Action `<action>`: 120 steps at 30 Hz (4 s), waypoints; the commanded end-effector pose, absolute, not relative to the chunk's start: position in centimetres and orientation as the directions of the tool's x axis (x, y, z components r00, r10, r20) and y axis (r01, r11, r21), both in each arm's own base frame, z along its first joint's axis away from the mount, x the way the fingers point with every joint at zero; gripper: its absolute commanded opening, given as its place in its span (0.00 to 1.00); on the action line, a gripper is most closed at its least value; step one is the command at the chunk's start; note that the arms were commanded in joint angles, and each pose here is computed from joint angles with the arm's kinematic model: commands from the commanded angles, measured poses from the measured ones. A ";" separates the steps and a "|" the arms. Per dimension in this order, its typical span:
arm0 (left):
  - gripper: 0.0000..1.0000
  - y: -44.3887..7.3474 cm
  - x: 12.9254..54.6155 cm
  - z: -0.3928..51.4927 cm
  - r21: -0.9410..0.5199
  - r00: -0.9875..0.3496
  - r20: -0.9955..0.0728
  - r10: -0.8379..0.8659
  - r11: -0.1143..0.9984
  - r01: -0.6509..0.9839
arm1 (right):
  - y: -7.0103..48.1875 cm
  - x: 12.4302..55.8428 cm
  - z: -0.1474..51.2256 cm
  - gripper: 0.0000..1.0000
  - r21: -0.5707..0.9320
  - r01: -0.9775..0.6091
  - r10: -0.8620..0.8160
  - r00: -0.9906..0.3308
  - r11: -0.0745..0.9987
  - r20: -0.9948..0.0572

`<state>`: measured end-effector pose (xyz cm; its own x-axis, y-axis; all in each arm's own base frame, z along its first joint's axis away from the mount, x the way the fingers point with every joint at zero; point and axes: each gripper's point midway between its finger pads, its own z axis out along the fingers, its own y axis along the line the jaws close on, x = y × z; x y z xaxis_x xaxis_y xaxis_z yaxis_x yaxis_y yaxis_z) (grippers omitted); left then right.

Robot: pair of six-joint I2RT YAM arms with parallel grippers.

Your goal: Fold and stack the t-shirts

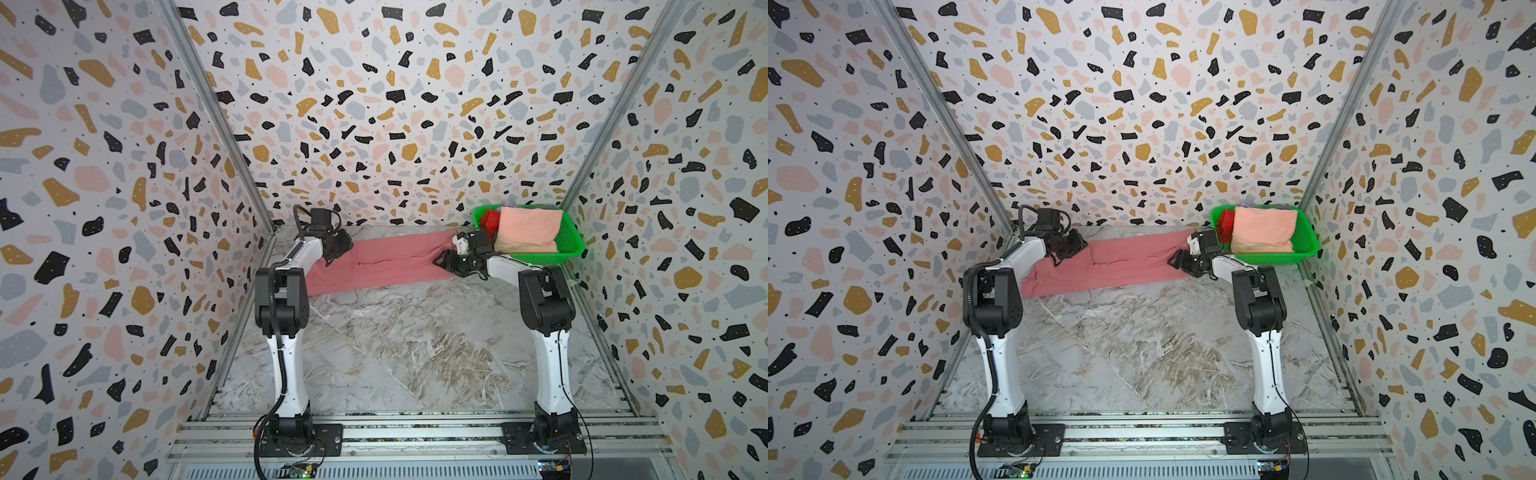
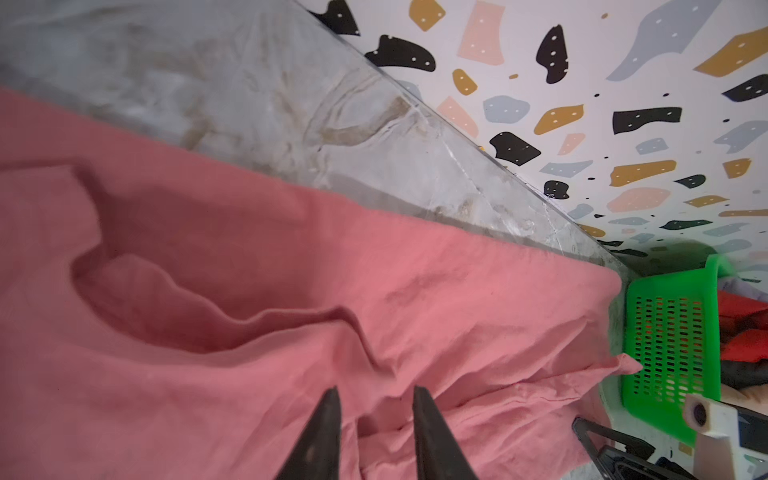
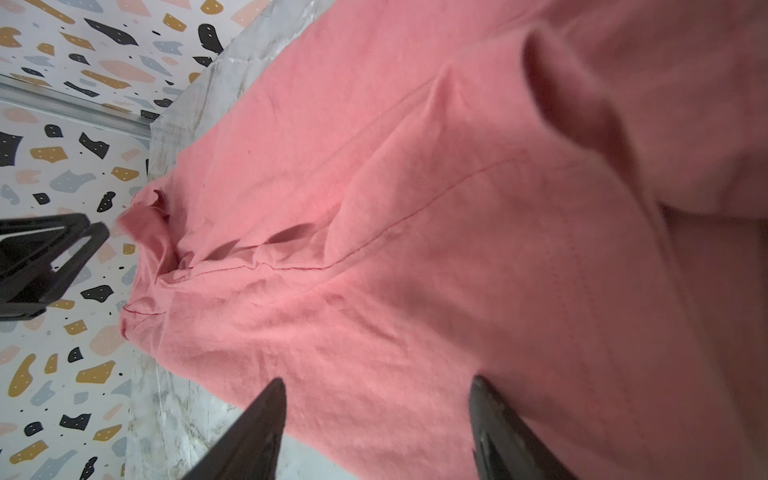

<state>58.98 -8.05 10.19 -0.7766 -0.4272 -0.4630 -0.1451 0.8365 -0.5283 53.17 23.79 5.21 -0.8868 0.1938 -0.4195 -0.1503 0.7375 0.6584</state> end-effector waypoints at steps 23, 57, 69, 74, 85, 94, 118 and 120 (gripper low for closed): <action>0.51 0.4 49.9 5.8 -0.472 -0.682 -0.403 -0.611 0.776 -0.417 | 25.1 58.1 12.1 0.70 0.589 -0.355 0.199 -0.711 0.726 -0.675; 0.53 -1.5 61.2 1.1 -0.600 -0.713 -0.332 -0.618 0.722 -0.346 | 29.4 24.5 -2.1 0.62 0.546 -0.454 -0.512 -0.857 0.704 -0.054; 0.65 -6.6 63.5 12.0 -0.632 -0.709 -0.502 -0.495 0.770 -0.091 | 33.9 28.8 12.2 0.68 0.603 -0.613 -0.412 -0.790 0.511 -0.453; 0.67 -6.7 60.5 9.7 -0.530 -0.763 -0.481 -0.432 0.836 -0.140 | 33.8 32.9 10.6 0.70 0.533 -0.604 -0.358 -0.790 0.593 -0.498; 0.73 -9.0 60.2 4.2 -0.483 -0.811 -0.432 -0.396 0.860 -0.163 | 34.3 33.7 4.6 0.70 0.533 -0.504 -0.299 -0.854 0.680 -0.426; 0.73 -17.9 59.1 1.0 -0.561 -0.888 -0.359 -0.289 0.827 -0.042 | 33.2 26.0 1.0 0.69 0.536 -0.421 -0.305 -0.905 0.731 -0.296; 0.74 -22.5 58.9 0.5 -0.538 -0.899 -0.356 -0.256 0.842 -0.027 | 26.4 24.5 1.0 0.68 0.452 -0.391 -0.276 -0.913 0.802 -0.300; 0.74 -22.9 59.3 2.3 -0.556 -0.889 -0.381 -0.254 0.831 0.001 | 27.4 24.0 1.7 0.68 0.455 -0.437 -0.314 -0.893 0.776 -0.322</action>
<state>60.53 -23.61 4.70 -0.8513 -0.2618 -0.4547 0.0585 0.8138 -0.5782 27.45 28.62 3.90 -0.8751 -0.2262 -0.4278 -0.4353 0.7542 0.4917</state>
